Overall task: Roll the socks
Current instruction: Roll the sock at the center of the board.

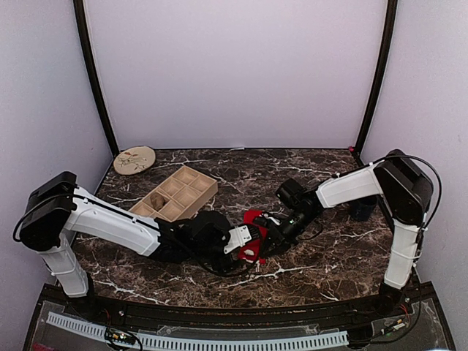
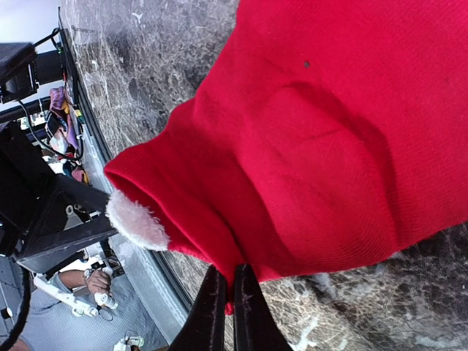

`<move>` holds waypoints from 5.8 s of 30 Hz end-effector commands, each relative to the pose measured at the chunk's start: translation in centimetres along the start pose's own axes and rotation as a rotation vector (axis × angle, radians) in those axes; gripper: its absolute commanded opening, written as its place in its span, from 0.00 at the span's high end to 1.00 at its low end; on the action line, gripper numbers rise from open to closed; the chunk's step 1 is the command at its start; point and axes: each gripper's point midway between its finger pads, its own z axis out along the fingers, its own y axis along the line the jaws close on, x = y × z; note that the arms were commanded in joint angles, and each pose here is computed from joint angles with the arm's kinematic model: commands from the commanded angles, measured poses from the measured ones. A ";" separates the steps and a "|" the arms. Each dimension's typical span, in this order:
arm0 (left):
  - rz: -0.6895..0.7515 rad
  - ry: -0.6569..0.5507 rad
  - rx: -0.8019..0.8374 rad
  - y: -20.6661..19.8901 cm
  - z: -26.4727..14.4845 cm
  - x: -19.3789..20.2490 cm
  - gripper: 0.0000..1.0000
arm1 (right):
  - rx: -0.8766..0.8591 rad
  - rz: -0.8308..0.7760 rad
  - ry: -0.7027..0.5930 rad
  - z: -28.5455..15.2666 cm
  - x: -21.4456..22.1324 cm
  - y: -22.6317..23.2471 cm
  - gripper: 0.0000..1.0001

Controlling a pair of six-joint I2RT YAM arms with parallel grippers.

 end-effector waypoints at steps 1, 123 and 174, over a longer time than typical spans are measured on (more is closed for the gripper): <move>0.004 -0.040 -0.072 1.3 0.2 -1.8 0.13 | -0.024 0.001 0.001 0.0 -0.4 0.1 0.97; -0.432 0.622 0.463 -1.3 5.9 8.4 0.38 | 1.136 -0.960 -0.303 0.8 0.8 1.5 0.56; -0.601 0.496 0.316 2.9 5.3 6.6 0.24 | 0.802 -0.769 -0.167 1.0 -0.9 0.7 1.00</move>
